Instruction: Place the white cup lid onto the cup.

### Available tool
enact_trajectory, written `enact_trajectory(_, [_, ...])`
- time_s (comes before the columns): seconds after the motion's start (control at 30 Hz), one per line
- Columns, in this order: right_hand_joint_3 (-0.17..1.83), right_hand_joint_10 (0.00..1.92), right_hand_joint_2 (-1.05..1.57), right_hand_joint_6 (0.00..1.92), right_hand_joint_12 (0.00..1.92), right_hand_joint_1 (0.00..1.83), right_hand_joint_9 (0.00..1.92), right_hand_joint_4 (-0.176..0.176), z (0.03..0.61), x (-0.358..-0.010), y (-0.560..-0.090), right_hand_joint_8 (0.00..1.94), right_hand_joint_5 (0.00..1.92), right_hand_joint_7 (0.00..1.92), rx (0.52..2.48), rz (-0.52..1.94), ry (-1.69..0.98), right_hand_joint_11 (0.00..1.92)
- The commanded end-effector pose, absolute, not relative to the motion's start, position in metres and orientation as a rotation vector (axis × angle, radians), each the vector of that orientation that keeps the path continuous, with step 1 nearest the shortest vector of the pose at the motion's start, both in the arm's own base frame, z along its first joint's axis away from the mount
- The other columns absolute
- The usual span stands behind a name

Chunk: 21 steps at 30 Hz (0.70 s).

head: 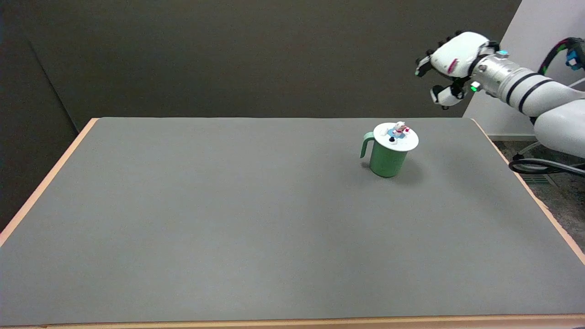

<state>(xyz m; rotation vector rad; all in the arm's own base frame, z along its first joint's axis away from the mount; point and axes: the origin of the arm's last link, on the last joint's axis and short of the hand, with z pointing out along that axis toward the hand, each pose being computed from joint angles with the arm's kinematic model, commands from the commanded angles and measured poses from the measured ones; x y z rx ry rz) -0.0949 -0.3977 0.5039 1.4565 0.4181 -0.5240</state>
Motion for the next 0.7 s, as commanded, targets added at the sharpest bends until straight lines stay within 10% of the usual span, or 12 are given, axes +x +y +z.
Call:
enact_trajectory(0.03, [0.96, 0.31, 0.77, 0.21, 0.96, 0.83, 0.96, 0.176, 0.593, -0.117, -0.362, 0.2, 0.7, 0.82, 1.184, -0.37, 0.361, 0.84])
enact_trajectory(0.7, [0.97, 0.28, 0.77, 0.23, 0.95, 0.8, 0.94, 0.176, 0.613, -0.163, -0.339, 0.2, 0.71, 0.82, 1.101, -0.446, 0.328, 0.8])
